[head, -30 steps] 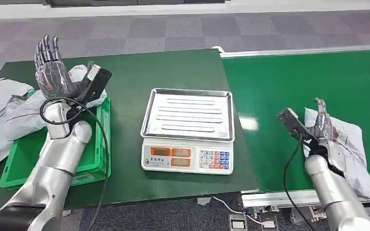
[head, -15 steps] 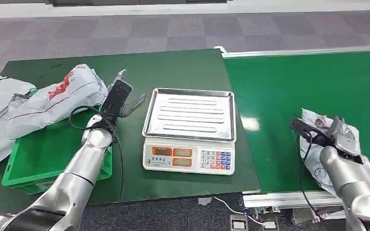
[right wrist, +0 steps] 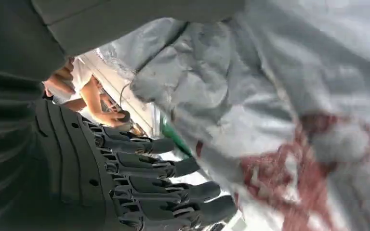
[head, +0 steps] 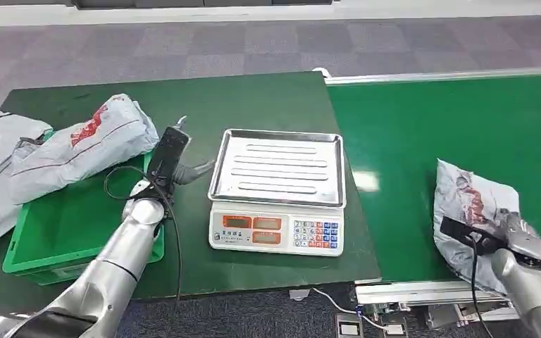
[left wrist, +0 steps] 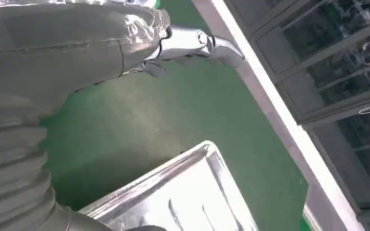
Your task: Moved the parcel from conveyor to table for the left to box.
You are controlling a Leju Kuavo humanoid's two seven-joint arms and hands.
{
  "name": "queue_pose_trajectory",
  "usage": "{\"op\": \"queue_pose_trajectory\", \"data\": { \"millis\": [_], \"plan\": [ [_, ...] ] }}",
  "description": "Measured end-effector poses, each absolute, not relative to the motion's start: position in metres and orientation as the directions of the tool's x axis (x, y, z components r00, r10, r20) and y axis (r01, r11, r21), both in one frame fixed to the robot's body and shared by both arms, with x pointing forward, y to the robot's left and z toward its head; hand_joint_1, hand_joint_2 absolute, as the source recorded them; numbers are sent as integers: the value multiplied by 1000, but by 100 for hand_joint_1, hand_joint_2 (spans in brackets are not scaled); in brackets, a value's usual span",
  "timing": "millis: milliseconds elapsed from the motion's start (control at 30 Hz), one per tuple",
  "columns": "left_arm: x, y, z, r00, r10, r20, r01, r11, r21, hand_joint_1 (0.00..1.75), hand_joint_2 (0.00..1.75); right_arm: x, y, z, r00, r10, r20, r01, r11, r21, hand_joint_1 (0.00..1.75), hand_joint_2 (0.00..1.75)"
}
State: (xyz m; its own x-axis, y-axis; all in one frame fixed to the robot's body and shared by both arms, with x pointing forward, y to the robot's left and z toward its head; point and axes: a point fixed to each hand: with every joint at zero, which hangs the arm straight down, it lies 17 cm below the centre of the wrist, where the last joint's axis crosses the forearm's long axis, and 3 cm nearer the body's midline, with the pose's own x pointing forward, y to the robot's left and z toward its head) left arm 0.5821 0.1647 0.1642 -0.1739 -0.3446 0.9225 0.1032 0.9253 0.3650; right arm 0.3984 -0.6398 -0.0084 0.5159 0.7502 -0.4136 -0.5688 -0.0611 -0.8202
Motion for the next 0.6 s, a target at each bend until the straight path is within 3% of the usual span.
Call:
{"op": "queue_pose_trajectory", "data": {
  "millis": [433, 467, 600],
  "plan": [
    [579, 165, 161, -160, -288, 944, 114, 945, 307, 0, 175, 390, -634, -8, 473, 780, -410, -570, -84, -817, 0, 175],
    [577, 164, 160, -158, -266, 951, 117, 951, 286, 0, 175, 391, -629, -11, 470, 795, -384, -561, -68, -825, 175, 175],
    [568, 167, 151, -146, -236, 961, 120, 960, 254, 0, 175, 392, -584, -33, 446, 854, -268, -537, 16, -843, 175, 175]
  ]
}}
